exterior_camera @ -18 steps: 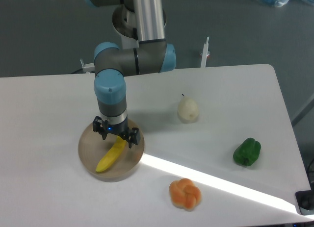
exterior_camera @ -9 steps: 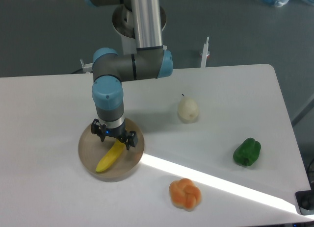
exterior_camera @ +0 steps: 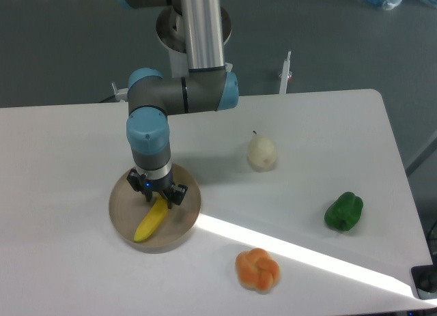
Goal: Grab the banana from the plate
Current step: 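Lower the gripper and close it around the banana's middle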
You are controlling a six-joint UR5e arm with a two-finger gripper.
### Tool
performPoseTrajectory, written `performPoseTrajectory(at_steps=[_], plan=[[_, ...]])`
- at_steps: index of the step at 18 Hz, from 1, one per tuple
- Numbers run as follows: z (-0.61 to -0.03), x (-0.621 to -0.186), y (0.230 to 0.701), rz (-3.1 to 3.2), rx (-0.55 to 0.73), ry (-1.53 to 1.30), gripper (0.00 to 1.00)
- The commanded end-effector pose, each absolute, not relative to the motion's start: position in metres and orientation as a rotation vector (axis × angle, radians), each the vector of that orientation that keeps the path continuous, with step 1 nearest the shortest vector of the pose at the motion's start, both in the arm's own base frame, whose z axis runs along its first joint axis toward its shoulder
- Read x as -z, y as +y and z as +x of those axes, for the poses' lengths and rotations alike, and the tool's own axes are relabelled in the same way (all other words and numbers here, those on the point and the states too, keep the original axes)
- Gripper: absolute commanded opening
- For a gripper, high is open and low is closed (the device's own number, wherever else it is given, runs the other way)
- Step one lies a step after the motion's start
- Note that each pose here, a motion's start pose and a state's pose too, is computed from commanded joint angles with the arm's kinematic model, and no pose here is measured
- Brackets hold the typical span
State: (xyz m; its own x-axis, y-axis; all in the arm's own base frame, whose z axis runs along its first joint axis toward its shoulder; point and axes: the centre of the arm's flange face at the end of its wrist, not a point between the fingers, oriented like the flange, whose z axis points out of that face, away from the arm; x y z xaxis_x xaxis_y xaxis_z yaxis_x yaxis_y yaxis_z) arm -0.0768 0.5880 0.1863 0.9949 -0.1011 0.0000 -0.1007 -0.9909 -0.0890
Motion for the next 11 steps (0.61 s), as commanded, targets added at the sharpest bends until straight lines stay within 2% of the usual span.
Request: performPoseTrajectory(at_steps=[3,5,11], plan=[[-0.077,-0.19,0.589,-3.043,0.003,0.159,0.46],[-0.078,-0.19,0.59,-3.041,0.002,0.164,0.37],[-0.08,-0.198,0.591,-3.027,-0.009,0.173,0.32]])
